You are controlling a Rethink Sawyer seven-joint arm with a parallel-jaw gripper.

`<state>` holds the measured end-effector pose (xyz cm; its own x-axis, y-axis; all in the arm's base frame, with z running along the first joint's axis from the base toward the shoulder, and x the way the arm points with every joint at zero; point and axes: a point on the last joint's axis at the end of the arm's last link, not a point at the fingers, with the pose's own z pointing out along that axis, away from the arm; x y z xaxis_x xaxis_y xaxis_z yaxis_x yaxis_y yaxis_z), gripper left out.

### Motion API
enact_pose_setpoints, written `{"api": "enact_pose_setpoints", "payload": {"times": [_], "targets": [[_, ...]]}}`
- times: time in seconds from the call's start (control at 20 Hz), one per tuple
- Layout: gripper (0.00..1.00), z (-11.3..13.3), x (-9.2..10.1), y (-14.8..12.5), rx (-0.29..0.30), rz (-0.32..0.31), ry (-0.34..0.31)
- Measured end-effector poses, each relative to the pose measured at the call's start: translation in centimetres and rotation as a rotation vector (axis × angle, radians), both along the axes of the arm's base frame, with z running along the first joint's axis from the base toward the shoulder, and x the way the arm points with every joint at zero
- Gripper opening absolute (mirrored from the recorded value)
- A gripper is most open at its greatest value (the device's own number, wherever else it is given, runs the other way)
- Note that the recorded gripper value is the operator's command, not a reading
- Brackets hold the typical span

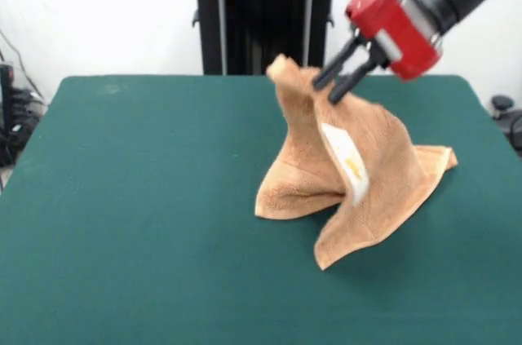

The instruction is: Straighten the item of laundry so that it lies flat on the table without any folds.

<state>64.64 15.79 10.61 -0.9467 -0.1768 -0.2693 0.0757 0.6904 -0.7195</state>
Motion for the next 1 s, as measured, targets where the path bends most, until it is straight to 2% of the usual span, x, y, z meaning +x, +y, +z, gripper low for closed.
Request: {"api": "enact_pose_setpoints", "payload": {"times": [0.2,0.25,0.55,0.7,1.0], "targets": [[0.0,-3.1,-0.1,-0.6,0.011,0.031,-0.055],[0.0,-4.6,-0.2,-0.9,0.022,0.041,-0.075],[0.0,-7.2,-0.8,-2.8,0.024,0.035,-0.068],[0.0,-7.3,-0.8,-4.0,0.019,0.02,-0.064],[0.0,-6.6,-1.4,-8.2,-0.004,-0.03,-0.047]]}}
